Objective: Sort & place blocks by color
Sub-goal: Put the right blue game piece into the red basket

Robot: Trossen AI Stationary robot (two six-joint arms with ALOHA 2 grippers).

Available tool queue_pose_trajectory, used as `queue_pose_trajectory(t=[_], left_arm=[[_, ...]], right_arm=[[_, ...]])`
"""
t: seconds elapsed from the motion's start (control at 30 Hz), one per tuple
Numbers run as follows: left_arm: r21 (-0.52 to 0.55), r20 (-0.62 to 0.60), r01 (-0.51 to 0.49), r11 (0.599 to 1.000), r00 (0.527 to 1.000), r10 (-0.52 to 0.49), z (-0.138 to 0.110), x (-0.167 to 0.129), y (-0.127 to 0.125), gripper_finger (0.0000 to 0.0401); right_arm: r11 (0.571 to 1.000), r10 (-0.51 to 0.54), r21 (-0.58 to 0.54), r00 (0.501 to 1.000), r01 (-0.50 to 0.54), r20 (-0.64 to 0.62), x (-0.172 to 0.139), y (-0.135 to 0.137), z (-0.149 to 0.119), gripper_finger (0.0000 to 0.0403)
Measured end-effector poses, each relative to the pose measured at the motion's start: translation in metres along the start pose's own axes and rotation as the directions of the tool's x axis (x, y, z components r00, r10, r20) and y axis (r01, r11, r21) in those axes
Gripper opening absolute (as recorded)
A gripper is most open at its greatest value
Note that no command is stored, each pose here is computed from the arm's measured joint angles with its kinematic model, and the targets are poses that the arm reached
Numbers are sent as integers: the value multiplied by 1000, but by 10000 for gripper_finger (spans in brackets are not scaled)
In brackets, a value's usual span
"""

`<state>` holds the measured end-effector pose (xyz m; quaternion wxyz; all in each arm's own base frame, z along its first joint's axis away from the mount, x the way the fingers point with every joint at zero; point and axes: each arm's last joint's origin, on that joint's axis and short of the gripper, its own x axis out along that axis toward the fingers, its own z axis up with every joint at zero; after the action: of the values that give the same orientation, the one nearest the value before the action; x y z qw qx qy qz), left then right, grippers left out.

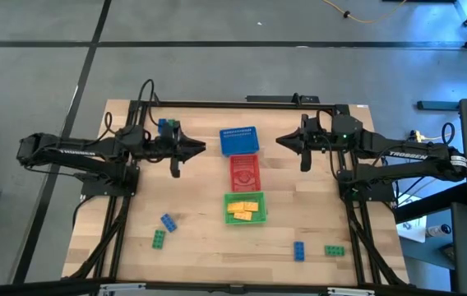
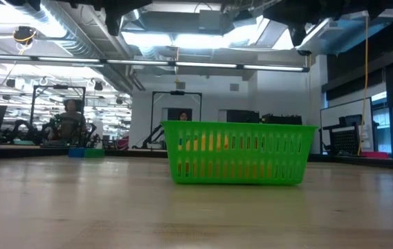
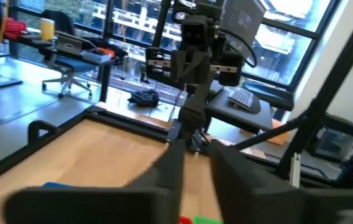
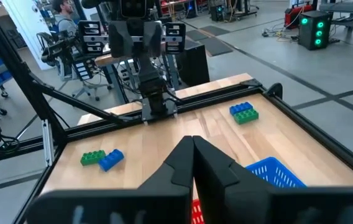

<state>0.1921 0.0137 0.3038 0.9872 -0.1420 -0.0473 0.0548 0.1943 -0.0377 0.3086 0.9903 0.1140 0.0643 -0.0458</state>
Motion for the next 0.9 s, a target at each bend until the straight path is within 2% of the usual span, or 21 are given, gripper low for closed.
queue_pose_trajectory(t=[0.03,0.1,0.9], left_arm=[[3,-2,5,1000,1000,-5,0,0,0,29],[5,-3,7,1000,1000,-7,0,0,0,10],[33,-2,-7,999,1000,7,0,0,0,0]], right_arm=[[1000,0,-1,1000,0,1,0,0,0,13],[1000,2,-2,1000,-2,9,0,0,1,13],[1000,4,-10,1000,-4,17,0,0,2,15]])
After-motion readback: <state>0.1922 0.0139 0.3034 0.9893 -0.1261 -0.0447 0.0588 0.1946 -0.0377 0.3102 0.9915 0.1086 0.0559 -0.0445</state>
